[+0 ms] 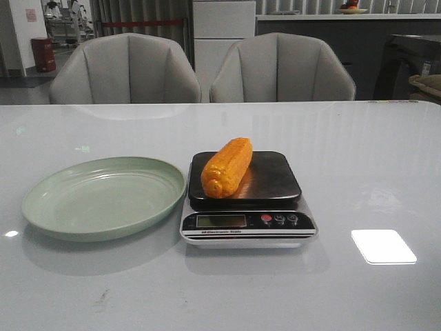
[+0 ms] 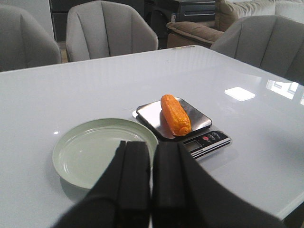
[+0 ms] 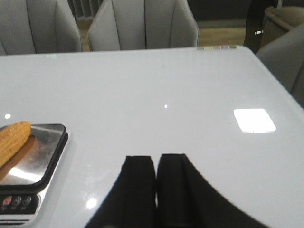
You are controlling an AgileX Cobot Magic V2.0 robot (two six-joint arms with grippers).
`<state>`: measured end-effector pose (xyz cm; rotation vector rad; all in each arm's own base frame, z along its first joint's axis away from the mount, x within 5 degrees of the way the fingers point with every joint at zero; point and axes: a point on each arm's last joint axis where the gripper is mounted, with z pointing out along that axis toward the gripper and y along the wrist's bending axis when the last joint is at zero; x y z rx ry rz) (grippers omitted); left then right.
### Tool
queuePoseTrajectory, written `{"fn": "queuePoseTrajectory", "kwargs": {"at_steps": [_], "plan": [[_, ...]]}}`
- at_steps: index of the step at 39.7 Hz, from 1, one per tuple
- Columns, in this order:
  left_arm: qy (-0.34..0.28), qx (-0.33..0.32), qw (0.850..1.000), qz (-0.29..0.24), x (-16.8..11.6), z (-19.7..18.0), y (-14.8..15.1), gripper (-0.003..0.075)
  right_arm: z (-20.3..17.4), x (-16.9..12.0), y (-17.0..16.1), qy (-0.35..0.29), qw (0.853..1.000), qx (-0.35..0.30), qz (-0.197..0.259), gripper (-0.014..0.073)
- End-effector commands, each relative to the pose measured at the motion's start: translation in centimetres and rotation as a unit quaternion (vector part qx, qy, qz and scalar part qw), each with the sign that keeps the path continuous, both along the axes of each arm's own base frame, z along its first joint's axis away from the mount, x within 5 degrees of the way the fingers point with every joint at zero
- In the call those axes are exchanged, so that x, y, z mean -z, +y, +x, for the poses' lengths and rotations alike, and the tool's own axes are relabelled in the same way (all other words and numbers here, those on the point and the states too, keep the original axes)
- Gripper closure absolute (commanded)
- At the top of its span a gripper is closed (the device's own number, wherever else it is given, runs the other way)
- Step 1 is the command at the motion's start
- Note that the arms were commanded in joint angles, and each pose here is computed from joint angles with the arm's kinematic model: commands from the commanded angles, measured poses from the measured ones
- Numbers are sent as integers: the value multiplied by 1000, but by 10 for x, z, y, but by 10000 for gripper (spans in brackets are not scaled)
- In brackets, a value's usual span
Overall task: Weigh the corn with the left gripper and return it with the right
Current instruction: 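Open the left gripper, release the corn, and withdraw upward, then lower the right gripper over the corn on the scale and close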
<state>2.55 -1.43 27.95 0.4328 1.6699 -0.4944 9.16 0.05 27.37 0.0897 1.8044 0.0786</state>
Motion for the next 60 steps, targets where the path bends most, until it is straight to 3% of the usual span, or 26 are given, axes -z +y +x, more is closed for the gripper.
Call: {"fn": "queuePoseTrajectory", "kwargs": {"at_steps": [1, 9, 13, 25, 32, 42, 48, 54, 60], "plan": [[-35, 3, 999, -23, -14, 0, 0, 607, 10, -13, 0, -18, 1000, 1, 0, 428], [-35, 3, 999, -23, -14, 0, 0, 607, 11, -9, 1, 6, 1000, 1, 23, 426], [-35, 3, 999, -23, -14, 0, 0, 607, 10, -10, 3, 15, 999, -10, 28, 377], [-35, 3, 999, -23, -14, 0, 0, 607, 18, -24, 26, 29, 993, -115, 0, -19], [-35, 3, 999, -23, -14, 0, 0, 607, 34, -38, 47, 51, 983, -178, -1, 0], [-35, 3, 999, -23, -14, 0, 0, 607, 82, -67, 109, 122, 956, -264, 47, 0], [-35, 3, 999, -23, -14, 0, 0, 607, 124, -70, 148, 203, 940, -268, 59, 6], [-35, 3, 999, -23, -14, 0, 0, 607, 174, -64, 186, 284, 923, -254, 61, 99], [-35, 3, 999, -23, -14, 0, 0, 607, 216, -43, 222, 384, 891, -238, 36, 147]]}}
